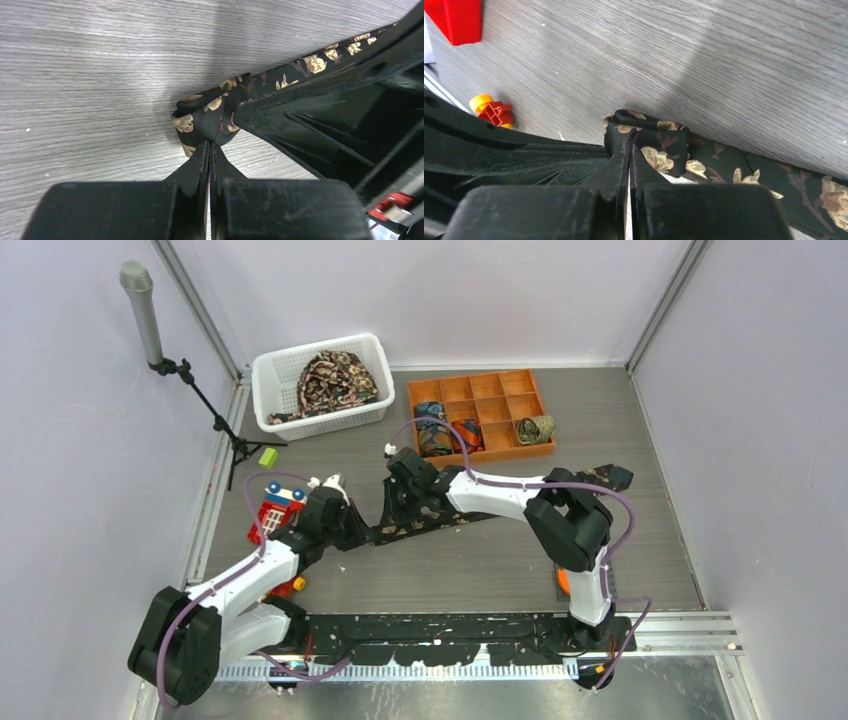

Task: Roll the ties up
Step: Roll the tie at the center of the board.

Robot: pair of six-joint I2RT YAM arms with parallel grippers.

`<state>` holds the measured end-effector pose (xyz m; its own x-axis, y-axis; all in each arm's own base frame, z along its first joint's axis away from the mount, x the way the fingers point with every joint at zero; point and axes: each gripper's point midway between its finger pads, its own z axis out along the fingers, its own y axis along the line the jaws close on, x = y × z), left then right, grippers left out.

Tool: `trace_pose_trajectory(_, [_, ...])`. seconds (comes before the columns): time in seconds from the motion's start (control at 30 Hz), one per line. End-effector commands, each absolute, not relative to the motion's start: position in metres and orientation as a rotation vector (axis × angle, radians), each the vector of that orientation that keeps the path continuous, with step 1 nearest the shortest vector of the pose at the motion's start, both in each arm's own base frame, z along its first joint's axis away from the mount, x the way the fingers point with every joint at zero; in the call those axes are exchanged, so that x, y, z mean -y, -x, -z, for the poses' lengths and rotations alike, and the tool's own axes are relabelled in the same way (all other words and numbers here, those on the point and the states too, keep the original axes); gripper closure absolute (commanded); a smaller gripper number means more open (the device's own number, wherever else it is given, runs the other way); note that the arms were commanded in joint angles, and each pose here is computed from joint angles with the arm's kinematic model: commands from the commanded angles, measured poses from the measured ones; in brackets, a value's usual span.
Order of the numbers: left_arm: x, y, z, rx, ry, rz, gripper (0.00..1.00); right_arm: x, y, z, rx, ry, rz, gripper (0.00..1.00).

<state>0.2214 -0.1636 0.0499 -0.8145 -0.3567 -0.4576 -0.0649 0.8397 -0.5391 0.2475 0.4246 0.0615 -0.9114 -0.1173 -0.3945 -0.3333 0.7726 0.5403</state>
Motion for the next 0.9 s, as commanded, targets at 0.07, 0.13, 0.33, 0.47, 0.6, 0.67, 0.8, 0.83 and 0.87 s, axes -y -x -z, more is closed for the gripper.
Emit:
trace_pose_trajectory(0.07, [0.172,-0.232,-0.061,-2.389,0.250,0.745,1.00,-0.428,-0.251,-0.048,-2.625,0.386,-0.874,0.95])
trace_pose_trajectory(0.13, [0.172,-0.233,-0.064,-2.380,0.243,0.744,1.00,-0.424,-0.251,-0.040,-2.639,0.377,-0.850,0.95])
trace_pose_trajectory(0.33, [0.172,-0.237,-0.065,-2.371,0.234,0.735,1.00,-0.414,-0.247,-0.030,-2.665,0.357,-0.807,0.99])
trace_pose_trajectory(0.47, [0.175,-0.239,-0.060,-2.385,0.230,0.744,1.00,-0.410,-0.245,-0.024,-2.693,0.338,-0.781,1.00])
trace_pose_trajectory(0.6, [0.173,-0.238,-0.045,-2.420,0.231,0.715,1.00,-0.406,-0.244,-0.020,-2.698,0.332,-0.763,1.00])
trace_pose_trajectory(0.67, [0.169,-0.235,-0.036,-2.447,0.245,0.684,1.00,-0.405,-0.243,-0.019,-2.698,0.332,-0.761,0.99])
trace_pose_trajectory(0.8, [0.160,-0.227,-0.022,-2.479,0.278,0.635,1.00,-0.401,-0.240,-0.015,-2.709,0.326,-0.756,1.00])
trace_pose_trajectory(0.83, [0.158,-0.225,-0.020,-2.482,0.284,0.623,1.00,-0.401,-0.239,-0.015,-2.709,0.320,-0.758,1.00])
trace_pose_trajectory(0.87, [0.156,-0.223,-0.016,-2.490,0.286,0.615,1.00,-0.401,-0.238,-0.014,-2.711,0.319,-0.761,1.00])
